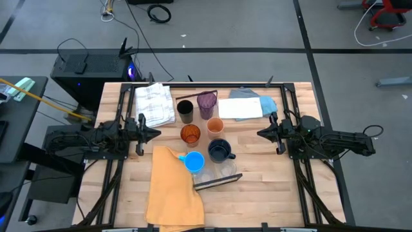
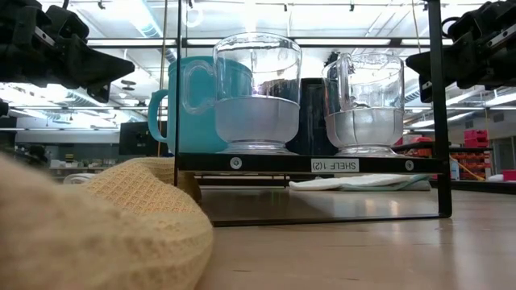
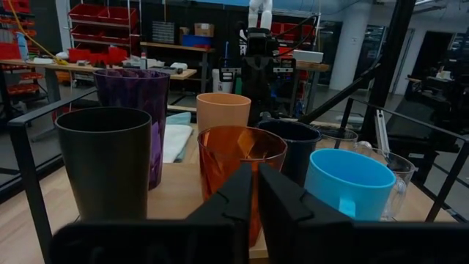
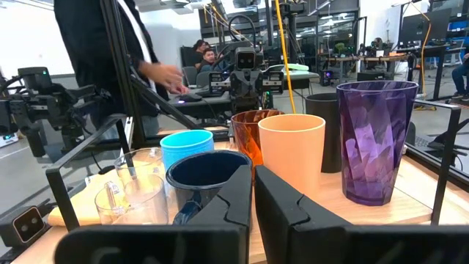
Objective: Stack small to large cups/mugs on shelf
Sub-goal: Return to Home Position
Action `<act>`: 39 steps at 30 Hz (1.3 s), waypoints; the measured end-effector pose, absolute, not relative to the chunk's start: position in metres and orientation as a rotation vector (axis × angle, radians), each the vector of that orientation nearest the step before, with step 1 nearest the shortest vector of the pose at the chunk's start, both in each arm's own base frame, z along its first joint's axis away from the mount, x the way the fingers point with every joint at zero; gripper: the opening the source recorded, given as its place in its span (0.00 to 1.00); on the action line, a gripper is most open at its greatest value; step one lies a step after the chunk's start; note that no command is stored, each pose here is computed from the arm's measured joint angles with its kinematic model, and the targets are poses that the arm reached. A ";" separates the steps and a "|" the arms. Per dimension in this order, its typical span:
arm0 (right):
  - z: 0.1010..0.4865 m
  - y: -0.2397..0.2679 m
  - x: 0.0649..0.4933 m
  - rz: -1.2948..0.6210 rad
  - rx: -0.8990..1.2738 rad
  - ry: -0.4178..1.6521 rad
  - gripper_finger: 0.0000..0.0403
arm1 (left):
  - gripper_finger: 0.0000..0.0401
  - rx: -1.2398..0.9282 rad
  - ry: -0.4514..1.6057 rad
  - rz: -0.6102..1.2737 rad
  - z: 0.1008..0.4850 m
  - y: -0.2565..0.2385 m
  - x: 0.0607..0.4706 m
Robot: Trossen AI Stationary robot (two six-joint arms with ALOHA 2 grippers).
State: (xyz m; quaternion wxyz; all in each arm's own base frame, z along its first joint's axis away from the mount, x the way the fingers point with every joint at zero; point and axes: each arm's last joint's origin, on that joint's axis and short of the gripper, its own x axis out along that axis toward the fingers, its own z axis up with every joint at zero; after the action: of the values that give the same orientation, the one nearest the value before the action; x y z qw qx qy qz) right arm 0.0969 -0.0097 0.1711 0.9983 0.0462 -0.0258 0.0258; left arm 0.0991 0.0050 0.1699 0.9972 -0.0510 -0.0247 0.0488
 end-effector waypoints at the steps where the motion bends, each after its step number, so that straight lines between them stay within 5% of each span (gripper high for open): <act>1: 0.171 -0.010 0.097 0.052 0.093 -0.052 0.06 | 0.08 -0.102 -0.049 0.097 0.170 0.005 0.099; 39: 0.171 -0.010 0.097 0.052 0.092 -0.051 0.06 | 0.07 -0.102 -0.049 0.097 0.170 0.005 0.099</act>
State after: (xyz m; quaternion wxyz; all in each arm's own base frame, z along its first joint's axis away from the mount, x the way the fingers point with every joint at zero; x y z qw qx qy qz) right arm 0.0970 -0.0097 0.1710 0.9983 0.0461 -0.0256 0.0257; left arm 0.0991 0.0050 0.1699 0.9972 -0.0510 -0.0247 0.0486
